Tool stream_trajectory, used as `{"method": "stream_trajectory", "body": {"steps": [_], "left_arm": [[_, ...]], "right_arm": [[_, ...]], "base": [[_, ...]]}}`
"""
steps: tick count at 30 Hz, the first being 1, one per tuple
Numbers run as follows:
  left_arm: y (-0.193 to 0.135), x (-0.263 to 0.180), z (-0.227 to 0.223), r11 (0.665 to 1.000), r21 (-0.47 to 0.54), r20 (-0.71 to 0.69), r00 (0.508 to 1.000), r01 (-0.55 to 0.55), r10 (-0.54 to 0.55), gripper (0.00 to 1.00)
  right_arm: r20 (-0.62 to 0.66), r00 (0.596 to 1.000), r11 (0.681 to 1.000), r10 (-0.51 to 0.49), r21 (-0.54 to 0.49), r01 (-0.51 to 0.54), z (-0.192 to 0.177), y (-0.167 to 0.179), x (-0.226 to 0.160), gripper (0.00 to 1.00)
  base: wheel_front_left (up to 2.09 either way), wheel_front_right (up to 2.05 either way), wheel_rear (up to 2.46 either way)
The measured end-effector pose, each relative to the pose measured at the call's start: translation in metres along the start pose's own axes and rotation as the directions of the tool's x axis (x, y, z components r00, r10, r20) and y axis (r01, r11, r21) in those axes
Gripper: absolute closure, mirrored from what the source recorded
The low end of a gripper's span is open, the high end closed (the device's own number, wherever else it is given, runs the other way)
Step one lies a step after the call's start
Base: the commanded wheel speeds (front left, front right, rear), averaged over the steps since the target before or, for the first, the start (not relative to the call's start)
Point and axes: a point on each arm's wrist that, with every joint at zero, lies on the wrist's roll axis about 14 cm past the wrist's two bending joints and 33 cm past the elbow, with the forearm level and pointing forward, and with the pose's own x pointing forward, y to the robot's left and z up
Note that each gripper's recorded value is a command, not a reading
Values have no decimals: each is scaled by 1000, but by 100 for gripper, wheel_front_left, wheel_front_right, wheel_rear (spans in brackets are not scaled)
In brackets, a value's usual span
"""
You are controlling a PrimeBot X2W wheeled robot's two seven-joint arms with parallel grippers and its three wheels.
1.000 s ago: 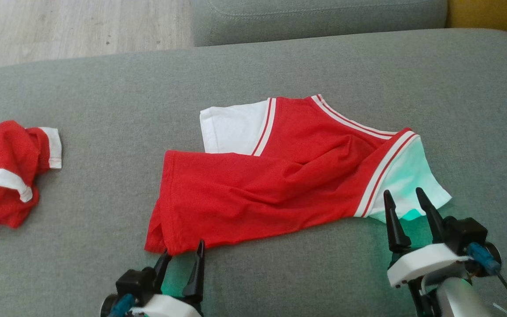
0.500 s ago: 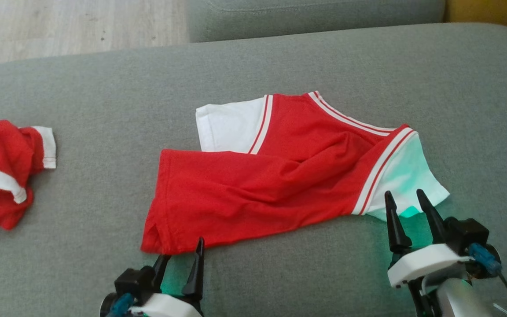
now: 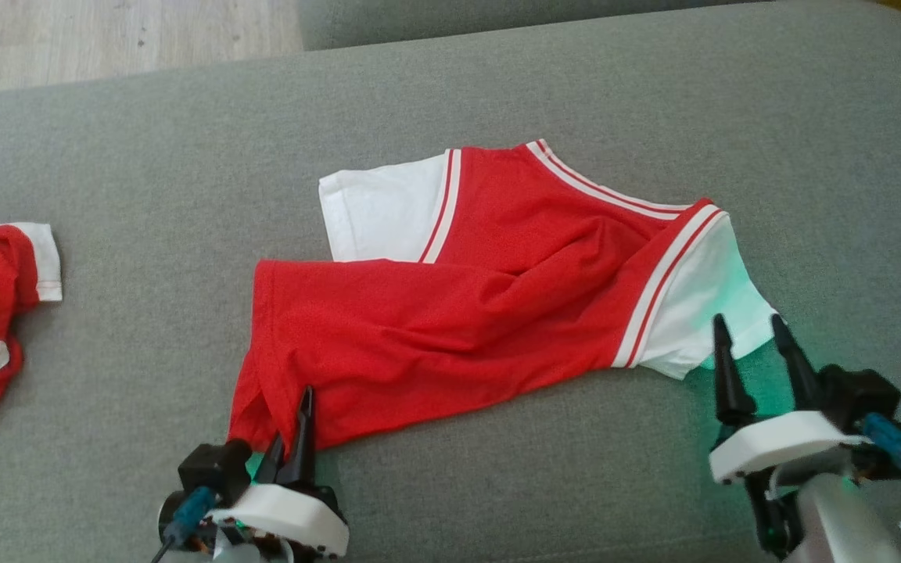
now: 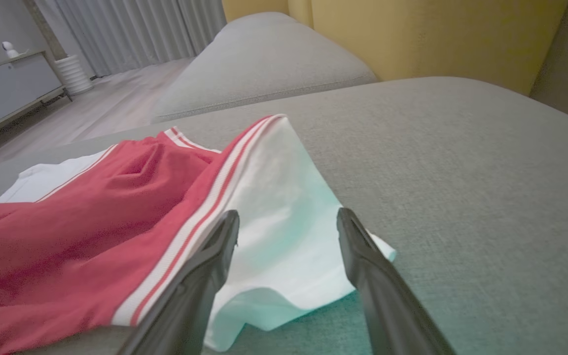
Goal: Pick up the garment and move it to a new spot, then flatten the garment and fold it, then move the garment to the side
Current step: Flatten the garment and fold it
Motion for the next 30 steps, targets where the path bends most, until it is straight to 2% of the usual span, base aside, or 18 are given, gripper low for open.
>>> {"method": "stream_trajectory", "body": {"steps": [14, 20, 27, 28, 29, 30], "left_arm": [[21, 2, -2, 998, 21, -7, 998, -58, 58, 100], [24, 6, -4, 998, 26, -14, 998, -59, 60, 100], [25, 10, -2, 998, 37, -11, 998, -54, 55, 100], [25, 10, -2, 998, 37, -11, 998, -55, 56, 100], [25, 10, -2, 998, 38, -11, 998, -56, 56, 100], [26, 10, -2, 998, 38, -11, 998, -56, 57, 100]], "right_arm": [[-102, 986, 991, -130, 8, 131, -23, -48, 19, 0], [-182, 977, 994, -111, 5, 113, -44, -41, 26, 0], [-206, 977, 998, -60, 25, 66, -50, -28, 38, 0], [-208, 977, 998, -49, 32, 57, -51, -25, 39, 15], [-211, 976, 998, -42, 41, 52, -52, -23, 39, 65], [-215, 976, 998, -33, 44, 44, -53, -21, 40, 100]], "base": [[0, 0, 0], [0, 0, 0], [0, 0, 0], [0, 0, 0], [0, 0, 0], [0, 0, 0]]}}
